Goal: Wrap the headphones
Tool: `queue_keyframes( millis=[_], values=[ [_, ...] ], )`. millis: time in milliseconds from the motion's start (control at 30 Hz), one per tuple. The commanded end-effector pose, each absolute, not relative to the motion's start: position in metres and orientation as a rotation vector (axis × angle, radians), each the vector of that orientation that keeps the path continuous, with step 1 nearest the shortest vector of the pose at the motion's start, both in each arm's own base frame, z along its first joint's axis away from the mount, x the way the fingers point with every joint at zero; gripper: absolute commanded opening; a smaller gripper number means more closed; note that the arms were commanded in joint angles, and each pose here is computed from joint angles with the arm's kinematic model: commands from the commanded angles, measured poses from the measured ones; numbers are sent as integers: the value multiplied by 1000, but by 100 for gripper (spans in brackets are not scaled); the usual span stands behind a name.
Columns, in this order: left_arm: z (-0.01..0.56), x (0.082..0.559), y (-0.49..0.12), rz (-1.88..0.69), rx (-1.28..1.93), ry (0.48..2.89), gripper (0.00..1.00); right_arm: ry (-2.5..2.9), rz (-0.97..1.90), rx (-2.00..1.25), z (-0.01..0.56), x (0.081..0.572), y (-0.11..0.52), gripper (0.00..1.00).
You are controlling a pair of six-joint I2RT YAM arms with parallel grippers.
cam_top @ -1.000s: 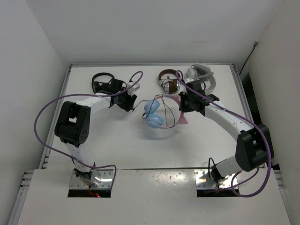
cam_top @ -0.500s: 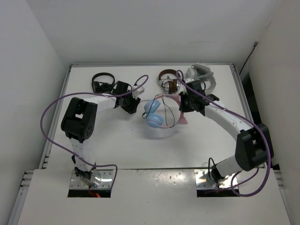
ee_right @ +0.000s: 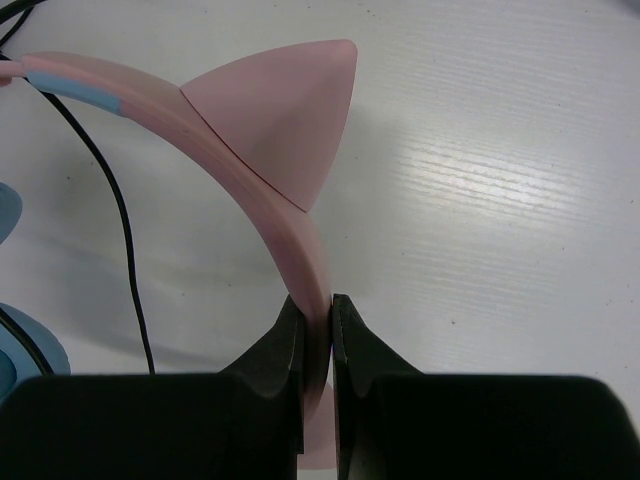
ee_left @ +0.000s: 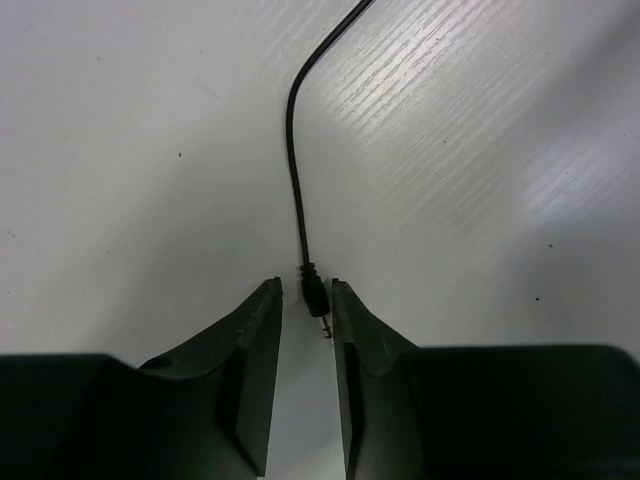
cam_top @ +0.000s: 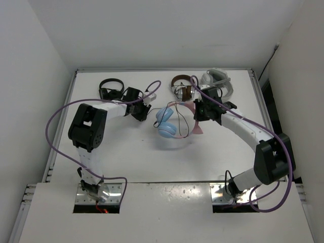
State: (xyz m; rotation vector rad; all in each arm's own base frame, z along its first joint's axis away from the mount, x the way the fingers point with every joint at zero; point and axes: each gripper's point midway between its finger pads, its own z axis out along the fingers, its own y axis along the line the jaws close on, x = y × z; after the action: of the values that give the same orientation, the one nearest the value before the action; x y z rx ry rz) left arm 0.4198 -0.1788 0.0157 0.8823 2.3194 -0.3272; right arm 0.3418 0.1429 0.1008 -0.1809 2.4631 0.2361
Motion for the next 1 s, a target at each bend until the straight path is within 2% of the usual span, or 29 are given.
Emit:
queue_keyframes(
  millis=[0, 167, 233, 567, 967],
  values=[
    [21, 428, -185, -333, 878, 2297, 31, 2361, 317, -139, 127, 362, 156, 0],
    [13, 422, -192, -338, 962, 2311, 16, 2362, 317, -118, 127, 363, 153, 0],
    [11, 418, -195, -344, 976, 2319, 0, 2362, 317, -117, 127, 363, 153, 0],
    [37, 386, -190, -380, 962, 2230, 0, 2358, 340, 15, 129, 374, 130, 0],
    [25, 342, -157, -341, 971, 2312, 0, 2342, 378, 68, 139, 374, 121, 0]
  ],
)
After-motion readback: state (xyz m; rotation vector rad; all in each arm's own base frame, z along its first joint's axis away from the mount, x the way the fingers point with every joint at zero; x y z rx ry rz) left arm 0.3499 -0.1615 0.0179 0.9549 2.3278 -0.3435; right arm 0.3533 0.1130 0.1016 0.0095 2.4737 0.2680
